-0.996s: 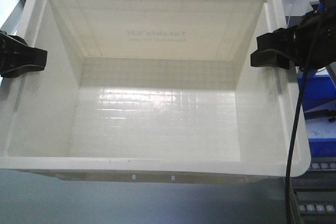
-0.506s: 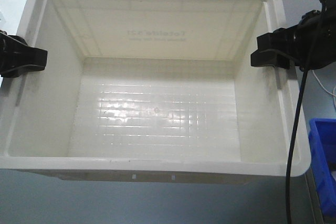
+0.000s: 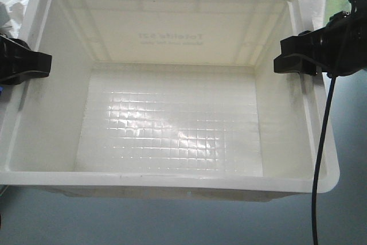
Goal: Move bin from left to right shelf
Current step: 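Keep holding the tote with both grippers while driving to the other shelf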
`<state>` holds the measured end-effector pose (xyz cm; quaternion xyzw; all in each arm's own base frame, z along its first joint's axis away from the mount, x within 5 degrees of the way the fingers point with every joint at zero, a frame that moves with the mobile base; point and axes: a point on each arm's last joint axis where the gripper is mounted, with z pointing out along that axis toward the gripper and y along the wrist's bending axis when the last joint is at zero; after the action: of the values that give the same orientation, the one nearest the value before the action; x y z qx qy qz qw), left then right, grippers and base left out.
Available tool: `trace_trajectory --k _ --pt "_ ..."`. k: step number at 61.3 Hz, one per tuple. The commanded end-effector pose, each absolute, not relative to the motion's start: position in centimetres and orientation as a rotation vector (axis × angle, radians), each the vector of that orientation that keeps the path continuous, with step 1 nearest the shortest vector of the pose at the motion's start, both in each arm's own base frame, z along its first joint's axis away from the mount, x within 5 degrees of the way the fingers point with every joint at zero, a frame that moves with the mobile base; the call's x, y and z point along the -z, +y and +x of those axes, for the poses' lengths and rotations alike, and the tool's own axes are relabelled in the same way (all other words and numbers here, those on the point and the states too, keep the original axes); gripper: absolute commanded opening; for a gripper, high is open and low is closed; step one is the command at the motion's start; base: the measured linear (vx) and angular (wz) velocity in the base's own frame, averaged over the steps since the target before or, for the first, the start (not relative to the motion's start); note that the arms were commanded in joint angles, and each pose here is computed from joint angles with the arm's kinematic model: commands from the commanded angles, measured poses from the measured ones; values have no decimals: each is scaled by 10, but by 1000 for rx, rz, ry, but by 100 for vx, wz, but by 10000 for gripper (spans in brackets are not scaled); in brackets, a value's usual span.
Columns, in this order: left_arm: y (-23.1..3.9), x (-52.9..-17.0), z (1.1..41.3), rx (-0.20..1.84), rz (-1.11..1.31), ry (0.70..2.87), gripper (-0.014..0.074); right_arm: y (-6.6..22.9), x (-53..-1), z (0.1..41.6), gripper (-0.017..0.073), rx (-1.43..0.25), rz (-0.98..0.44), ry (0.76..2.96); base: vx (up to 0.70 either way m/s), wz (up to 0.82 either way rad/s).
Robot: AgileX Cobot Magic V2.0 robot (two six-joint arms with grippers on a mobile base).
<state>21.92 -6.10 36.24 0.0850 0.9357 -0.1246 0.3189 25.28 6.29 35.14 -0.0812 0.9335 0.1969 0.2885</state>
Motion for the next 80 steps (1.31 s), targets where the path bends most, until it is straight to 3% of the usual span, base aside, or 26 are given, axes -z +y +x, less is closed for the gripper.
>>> trace_trajectory --k 1,80 --pt "-58 -386 218 308 230 2306 -8 60 -379 250 -4 -481 -251 2324 26 70" --pt "-58 -386 218 308 230 2306 -8 60 -379 250 -4 -480 -250 2322 20 67"
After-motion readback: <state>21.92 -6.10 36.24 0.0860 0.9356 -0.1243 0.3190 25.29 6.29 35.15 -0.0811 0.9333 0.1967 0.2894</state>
